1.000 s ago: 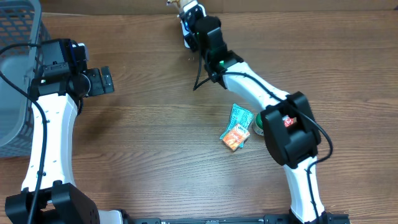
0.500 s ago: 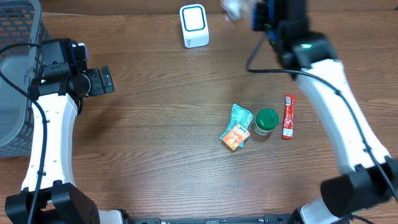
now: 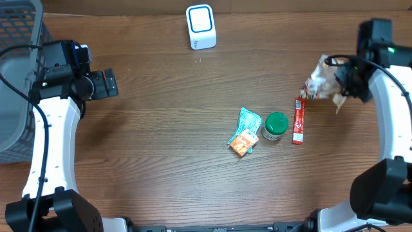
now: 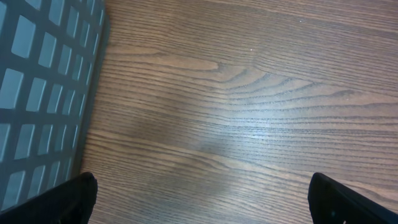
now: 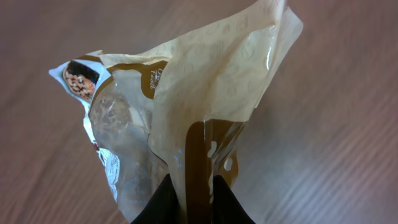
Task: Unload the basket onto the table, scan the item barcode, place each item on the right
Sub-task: 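Carry the snack bag right and lower it onto the table, release, then reach the right gripper to the orange Kleenex pack and grasp it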
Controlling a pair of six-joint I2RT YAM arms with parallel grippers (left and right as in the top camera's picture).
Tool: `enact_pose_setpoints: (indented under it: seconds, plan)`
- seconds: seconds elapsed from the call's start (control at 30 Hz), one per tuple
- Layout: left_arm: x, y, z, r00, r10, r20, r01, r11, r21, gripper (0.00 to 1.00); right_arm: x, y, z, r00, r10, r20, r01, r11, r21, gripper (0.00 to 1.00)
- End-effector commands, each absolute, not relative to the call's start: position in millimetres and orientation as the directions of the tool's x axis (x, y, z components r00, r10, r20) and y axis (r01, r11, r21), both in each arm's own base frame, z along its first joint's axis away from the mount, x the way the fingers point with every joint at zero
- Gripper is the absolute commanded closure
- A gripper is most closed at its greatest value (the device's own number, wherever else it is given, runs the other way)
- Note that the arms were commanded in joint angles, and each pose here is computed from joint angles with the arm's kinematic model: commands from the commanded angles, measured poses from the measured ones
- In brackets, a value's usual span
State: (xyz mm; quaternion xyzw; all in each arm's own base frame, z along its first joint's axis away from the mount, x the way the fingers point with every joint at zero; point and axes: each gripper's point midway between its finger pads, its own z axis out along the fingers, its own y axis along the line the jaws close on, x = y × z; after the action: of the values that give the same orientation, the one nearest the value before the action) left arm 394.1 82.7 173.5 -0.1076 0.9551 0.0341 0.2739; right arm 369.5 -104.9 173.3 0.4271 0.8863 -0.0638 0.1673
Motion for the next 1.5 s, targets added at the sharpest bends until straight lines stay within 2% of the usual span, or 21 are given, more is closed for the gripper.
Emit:
enact_pose_setpoints:
  seconds: [0.0, 0.1, 0.13, 0.2, 0.23, 0.27, 0.6, 0.73, 0.87, 0.93, 1.03, 1.13, 1.2, 1.23, 1.47]
  plan:
    - [396.1, 82.6, 174.1, -0.824, -0.194, -0.532, -0.231, 0.973, 0.003, 0.0, 356.1, -103.8, 152.9, -0.528, 0.813, -0.244, 0.824, 0.561, 0.084, 0.92]
    - [396.1, 82.6, 174.1, -0.824, -0.194, -0.533, -0.231, 0.973, 0.003, 0.0, 343.2, -108.8, 138.5, -0.52, 0.828, -0.208, 0.839, 0.541, 0.055, 0.87]
    - [396.1, 82.6, 174.1, -0.824, -0.194, -0.532, -0.231, 0.973, 0.003, 0.0, 340.2, -109.2, 134.8, -0.52, 0.831, -0.2, 0.842, 0.538, 0.047, 0.75]
    - [396.1, 82.5, 174.1, -0.824, -0.194, -0.532, -0.231, 0.973, 0.003, 0.0, 334.6, -108.9, 128.0, -0.521, 0.833, -0.185, 0.844, 0.535, 0.031, 0.1]
    - [396.1, 82.5, 174.1, -0.824, -0.194, -0.532, -0.231, 0.973, 0.003, 0.0, 332.9, -108.8, 125.6, -0.523, 0.833, -0.182, 0.844, 0.535, 0.024, 0.02]
    - [396.1, 82.5, 174.1, -0.824, -0.194, -0.532, -0.231, 0.973, 0.003, 0.0, 330.9, -108.9, 122.8, -0.524, 0.833, -0.179, 0.845, 0.535, 0.016, 0.0]
    - [396.1, 82.5, 174.1, -0.824, -0.194, -0.532, -0.231, 0.973, 0.003, 0.0, 331.9, -104.6, 126.0, -0.544, 0.823, -0.163, 0.831, 0.555, 0.031, 0.0]
    - [396.1, 82.6, 174.1, -0.824, -0.194, -0.532, -0.231, 0.973, 0.003, 0.0, 344.2, -75.1, 141.5, -0.657, 0.749, -0.088, 0.73, 0.661, 0.175, 0.03]
    - [396.1, 82.6, 174.1, -0.824, -0.194, -0.532, -0.231, 0.973, 0.003, 0.0, 346.3, -36.1, 150.9, -0.767, 0.642, -0.008, 0.605, 0.726, 0.328, 0.09]
    - [396.1, 82.6, 174.1, -0.824, -0.194, -0.532, -0.231, 0.973, 0.003, 0.0, 342.5, -19.9, 152.9, -0.809, 0.587, 0.023, 0.554, 0.748, 0.365, 0.18]
    - [396.1, 82.6, 174.1, -0.824, -0.194, -0.532, -0.231, 0.973, 0.003, 0.0, 331.5, 2.4, 153.1, -0.859, 0.509, 0.063, 0.494, 0.787, 0.37, 0.24]
    - [396.1, 82.6, 174.1, -0.824, -0.194, -0.532, -0.231, 0.973, 0.003, 0.0, 321.5, 24.4, 153.0, -0.885, 0.454, 0.101, 0.458, 0.813, 0.359, 0.36]
    - [396.1, 82.6, 174.1, -0.824, -0.194, -0.532, -0.231, 0.973, 0.003, 0.0, 315.6, 37.9, 156.2, -0.898, 0.425, 0.111, 0.435, 0.827, 0.356, 0.36]
    - [396.1, 82.5, 174.1, -0.824, -0.194, -0.532, -0.231, 0.973, 0.003, 0.0, 313.0, 44.7, 158.4, -0.907, 0.408, 0.108, 0.418, 0.835, 0.358, 0.4]
    - [396.1, 82.6, 174.1, -0.824, -0.194, -0.532, -0.231, 0.973, 0.003, 0.0, 292.4, 103.8, 189.3, -0.955, 0.294, 0.028, 0.281, 0.874, 0.396, 0.39]
